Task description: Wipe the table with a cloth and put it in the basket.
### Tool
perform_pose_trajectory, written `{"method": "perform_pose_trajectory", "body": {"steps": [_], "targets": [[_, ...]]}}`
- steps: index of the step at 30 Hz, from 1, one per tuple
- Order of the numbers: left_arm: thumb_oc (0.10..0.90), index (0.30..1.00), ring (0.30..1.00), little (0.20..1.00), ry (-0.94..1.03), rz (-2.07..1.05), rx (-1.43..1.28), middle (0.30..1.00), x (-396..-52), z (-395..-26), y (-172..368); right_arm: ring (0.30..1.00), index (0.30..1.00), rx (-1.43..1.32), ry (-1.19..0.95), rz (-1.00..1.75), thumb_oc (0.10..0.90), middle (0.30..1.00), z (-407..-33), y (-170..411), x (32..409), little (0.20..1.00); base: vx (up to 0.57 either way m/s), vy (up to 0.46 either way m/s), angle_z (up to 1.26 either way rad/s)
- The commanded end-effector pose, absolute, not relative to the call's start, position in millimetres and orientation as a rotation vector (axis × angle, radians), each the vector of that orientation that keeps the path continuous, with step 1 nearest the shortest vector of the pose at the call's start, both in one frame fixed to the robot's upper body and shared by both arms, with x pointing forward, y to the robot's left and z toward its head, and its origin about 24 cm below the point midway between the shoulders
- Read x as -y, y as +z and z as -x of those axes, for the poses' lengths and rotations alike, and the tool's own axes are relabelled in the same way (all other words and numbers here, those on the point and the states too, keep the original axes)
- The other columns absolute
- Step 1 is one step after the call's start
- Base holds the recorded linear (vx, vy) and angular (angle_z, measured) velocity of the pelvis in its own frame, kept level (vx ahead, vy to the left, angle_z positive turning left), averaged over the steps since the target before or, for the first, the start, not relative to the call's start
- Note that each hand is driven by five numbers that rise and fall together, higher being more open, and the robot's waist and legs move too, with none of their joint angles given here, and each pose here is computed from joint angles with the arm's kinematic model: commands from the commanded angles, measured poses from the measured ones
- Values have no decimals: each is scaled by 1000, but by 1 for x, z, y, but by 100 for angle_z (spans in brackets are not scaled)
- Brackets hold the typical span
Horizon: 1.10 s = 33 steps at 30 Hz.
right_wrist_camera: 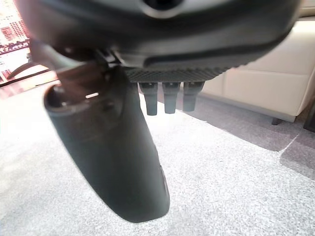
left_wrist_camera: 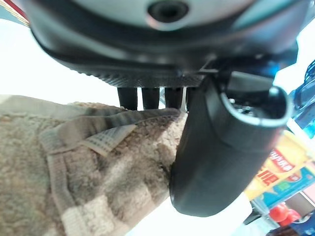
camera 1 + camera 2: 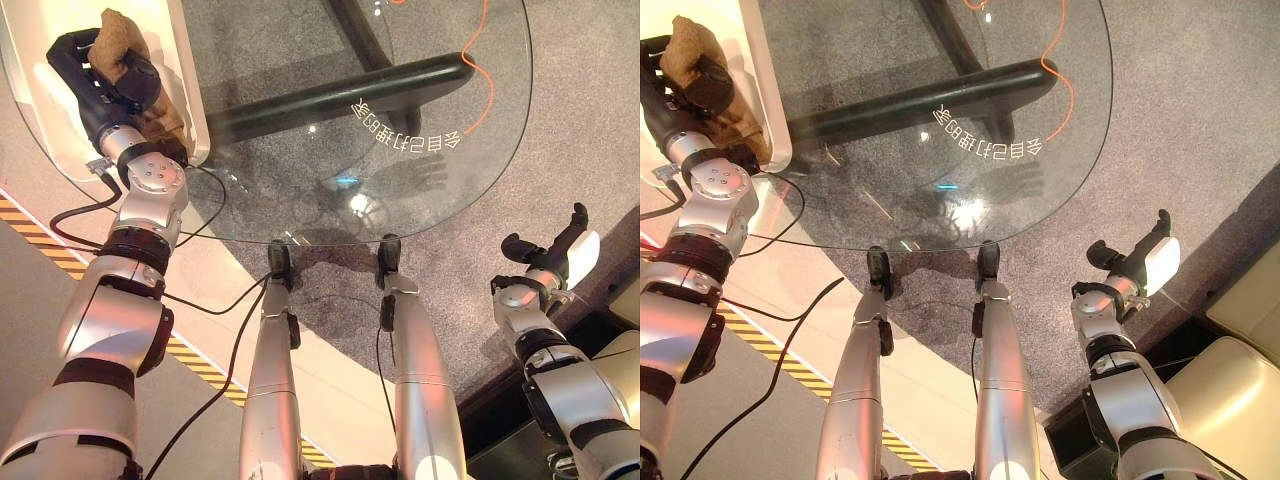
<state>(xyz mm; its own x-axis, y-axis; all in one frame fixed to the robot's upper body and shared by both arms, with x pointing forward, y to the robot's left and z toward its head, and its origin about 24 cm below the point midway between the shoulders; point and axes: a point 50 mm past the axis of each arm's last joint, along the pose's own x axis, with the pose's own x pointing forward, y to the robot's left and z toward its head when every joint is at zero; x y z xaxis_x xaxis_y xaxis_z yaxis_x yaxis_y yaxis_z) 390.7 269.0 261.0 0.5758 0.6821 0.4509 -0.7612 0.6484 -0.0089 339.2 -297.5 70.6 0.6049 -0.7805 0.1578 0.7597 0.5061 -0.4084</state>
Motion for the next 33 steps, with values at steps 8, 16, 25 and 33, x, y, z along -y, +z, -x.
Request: {"method": "perform_pose_trajectory", "body": {"steps": [8,16,25,33], "targets": [[292,465,465,392,954,-233,650,465,-303,-366,333,900,900,-59,-1037,502,800,900,-319,66,326,900,0,0,0],[800,900,900,900,926,-229,638,900,-299,-369,330,900,900,-57,-1036,503,800,900,-319,65,324,900,0,0,0],[800,900,900,900,914,-223,621,900,-299,-370,328,900,900,-58,-1035,505,800,900,-318,65,326,900,0,0,0],[800,900,900,900,918,-197,595,900,-303,-370,324,900,900,-61,-1031,504,800,900,-317,63,326,900,0,0,0]]}}
